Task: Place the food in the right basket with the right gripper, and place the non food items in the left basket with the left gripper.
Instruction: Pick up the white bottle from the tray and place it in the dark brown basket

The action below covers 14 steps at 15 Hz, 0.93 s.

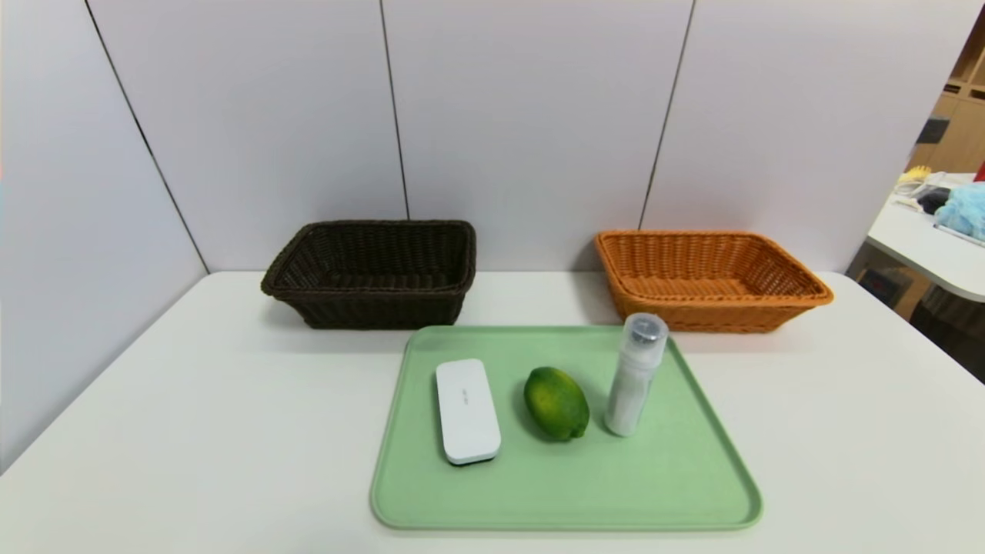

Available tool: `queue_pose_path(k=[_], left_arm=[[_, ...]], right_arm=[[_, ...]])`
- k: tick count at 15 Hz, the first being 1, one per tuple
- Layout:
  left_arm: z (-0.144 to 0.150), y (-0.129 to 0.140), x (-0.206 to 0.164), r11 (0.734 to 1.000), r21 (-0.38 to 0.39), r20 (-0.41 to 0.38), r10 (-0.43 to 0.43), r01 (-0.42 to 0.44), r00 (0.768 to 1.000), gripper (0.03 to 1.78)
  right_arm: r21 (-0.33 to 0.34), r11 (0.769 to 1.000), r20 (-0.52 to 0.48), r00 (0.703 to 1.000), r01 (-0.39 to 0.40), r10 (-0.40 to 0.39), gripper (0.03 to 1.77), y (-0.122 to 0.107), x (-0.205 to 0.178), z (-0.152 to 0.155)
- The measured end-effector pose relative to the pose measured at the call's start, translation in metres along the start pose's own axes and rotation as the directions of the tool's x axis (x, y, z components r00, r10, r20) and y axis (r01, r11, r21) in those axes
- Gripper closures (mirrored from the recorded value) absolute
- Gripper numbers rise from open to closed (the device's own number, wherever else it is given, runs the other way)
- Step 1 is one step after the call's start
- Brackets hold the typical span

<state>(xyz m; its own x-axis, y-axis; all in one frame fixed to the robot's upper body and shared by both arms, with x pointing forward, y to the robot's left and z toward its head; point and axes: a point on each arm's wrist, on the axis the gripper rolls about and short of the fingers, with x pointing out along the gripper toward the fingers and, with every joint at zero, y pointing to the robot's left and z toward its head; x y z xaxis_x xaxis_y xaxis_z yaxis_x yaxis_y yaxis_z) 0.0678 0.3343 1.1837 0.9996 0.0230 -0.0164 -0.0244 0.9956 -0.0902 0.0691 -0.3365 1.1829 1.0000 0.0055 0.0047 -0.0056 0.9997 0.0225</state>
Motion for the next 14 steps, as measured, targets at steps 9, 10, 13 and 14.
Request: queue_pose_path(k=[9, 10, 13, 14], left_arm=[[0.002, 0.0, 0.001, 1.0, 0.029, 0.031, -0.011, 0.01, 0.999, 0.12], [0.005, -0.001, -0.001, 0.999, 0.03, 0.039, -0.017, 0.016, 0.999, 0.12], [0.033, -0.004, -0.014, 0.997, 0.033, 0.061, -0.073, 0.071, 0.995, 0.12], [0.043, -0.005, -0.021, 0.995, 0.035, 0.058, -0.092, 0.09, 0.994, 0.12]], right_arm=[[-0.029, 1.0, -0.001, 1.0, -0.009, 0.009, 0.1, 0.0, 0.0, 0.0], [-0.042, 0.999, -0.002, 1.0, -0.017, 0.017, 0.1, 0.0, -0.001, 0.002], [-0.051, 0.997, 0.025, 0.998, -0.055, 0.057, 0.1, 0.002, -0.011, 0.028], [-0.052, 0.996, 0.02, 0.997, -0.071, 0.072, 0.1, 0.003, -0.015, 0.039]])
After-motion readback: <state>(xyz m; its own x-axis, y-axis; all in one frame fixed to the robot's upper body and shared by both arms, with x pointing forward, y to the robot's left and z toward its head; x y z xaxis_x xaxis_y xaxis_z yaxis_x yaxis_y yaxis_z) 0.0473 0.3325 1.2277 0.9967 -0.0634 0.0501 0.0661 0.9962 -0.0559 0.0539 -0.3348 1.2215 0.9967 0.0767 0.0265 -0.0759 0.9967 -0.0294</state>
